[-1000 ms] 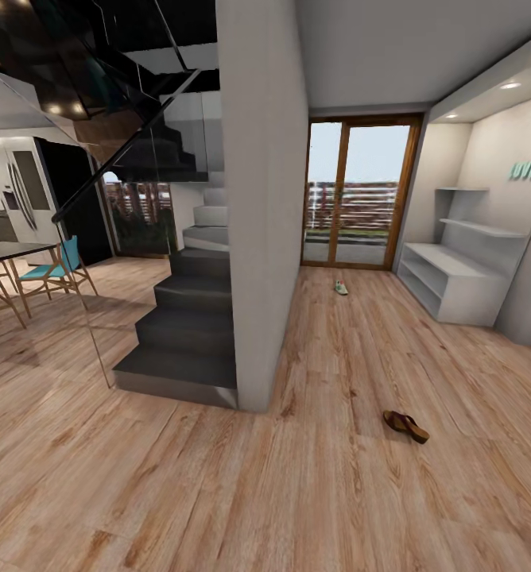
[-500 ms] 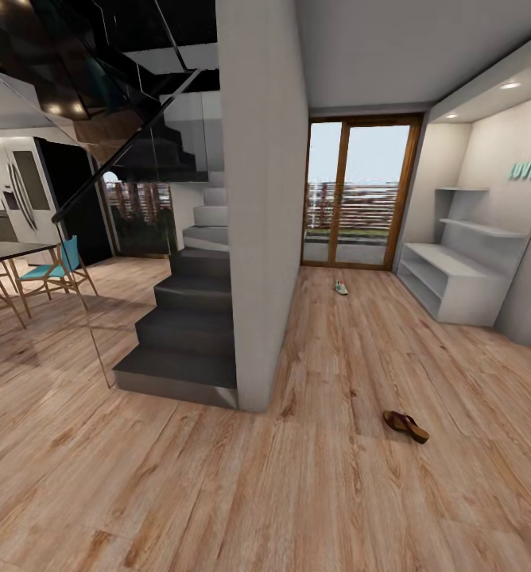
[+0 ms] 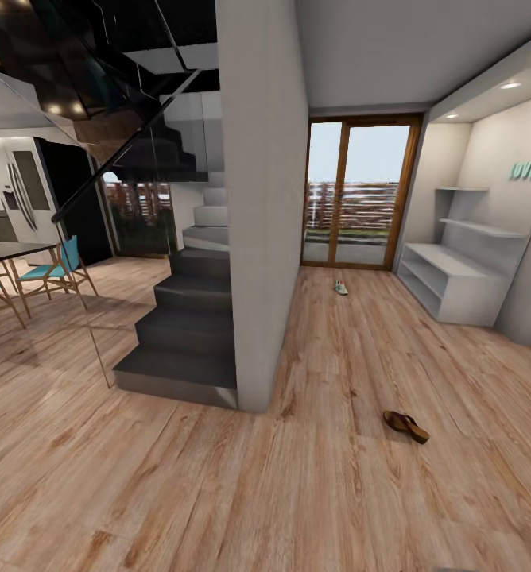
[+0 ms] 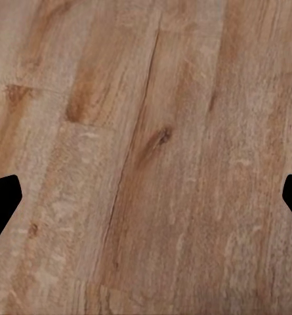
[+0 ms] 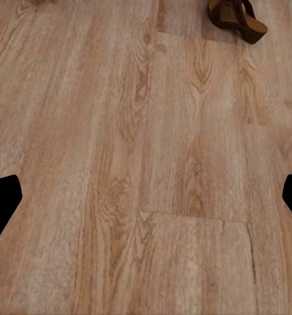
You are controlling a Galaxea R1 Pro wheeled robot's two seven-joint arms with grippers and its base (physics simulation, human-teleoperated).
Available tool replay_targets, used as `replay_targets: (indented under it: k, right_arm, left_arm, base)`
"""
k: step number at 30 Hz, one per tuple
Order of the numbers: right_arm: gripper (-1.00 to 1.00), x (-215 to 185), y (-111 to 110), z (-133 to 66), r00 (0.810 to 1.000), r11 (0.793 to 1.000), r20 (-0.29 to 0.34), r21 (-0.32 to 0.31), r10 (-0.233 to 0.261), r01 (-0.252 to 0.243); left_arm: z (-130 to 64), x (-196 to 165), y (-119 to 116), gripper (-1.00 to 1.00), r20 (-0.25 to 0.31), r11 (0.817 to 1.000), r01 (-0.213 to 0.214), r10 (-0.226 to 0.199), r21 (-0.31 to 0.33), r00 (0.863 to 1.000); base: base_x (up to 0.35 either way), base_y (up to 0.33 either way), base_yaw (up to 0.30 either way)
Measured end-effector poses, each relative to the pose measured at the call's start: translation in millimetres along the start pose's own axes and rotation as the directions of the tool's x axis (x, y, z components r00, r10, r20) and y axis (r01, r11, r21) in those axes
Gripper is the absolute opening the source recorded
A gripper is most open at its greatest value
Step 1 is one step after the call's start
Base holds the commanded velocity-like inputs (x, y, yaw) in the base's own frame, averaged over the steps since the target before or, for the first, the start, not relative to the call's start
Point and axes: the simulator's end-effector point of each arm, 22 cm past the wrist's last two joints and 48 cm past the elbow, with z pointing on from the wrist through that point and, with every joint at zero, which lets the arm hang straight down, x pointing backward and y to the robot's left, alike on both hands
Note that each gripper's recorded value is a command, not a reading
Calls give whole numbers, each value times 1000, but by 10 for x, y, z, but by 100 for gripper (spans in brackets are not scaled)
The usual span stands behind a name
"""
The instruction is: Pick up the two gym shoes and the two sandals from the corridor floor and place them onto the hallstand (shoe rack) in the corridor, making sure they are on the rack and not on the floor. Arrange them so the two gym shoes are next to each other and the two sandals are next to each other.
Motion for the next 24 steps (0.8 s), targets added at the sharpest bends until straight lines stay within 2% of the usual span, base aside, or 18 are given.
replay_targets:
  k: [9,20,24]
  right_arm:
    - [100,211,38,-28,1000,1000,-17,0,13,-13]
    - [100,255,31,-36,1000,1000,-21,7,20,-20]
    - [100,261,24,-37,1000,1000,-22,9,22,-22]
  left_arm:
    - [-11,-59,23,100,39,1000,-1,1,-3,999]
    - [-15,-79,11,100,50,1000,0,0,-2,999]
    - [-15,-82,7,100,51,1000,0,0,-1,999]
  base:
    - [150,0,0]
    - [308,0,-3]
    - [334,-32,-113]
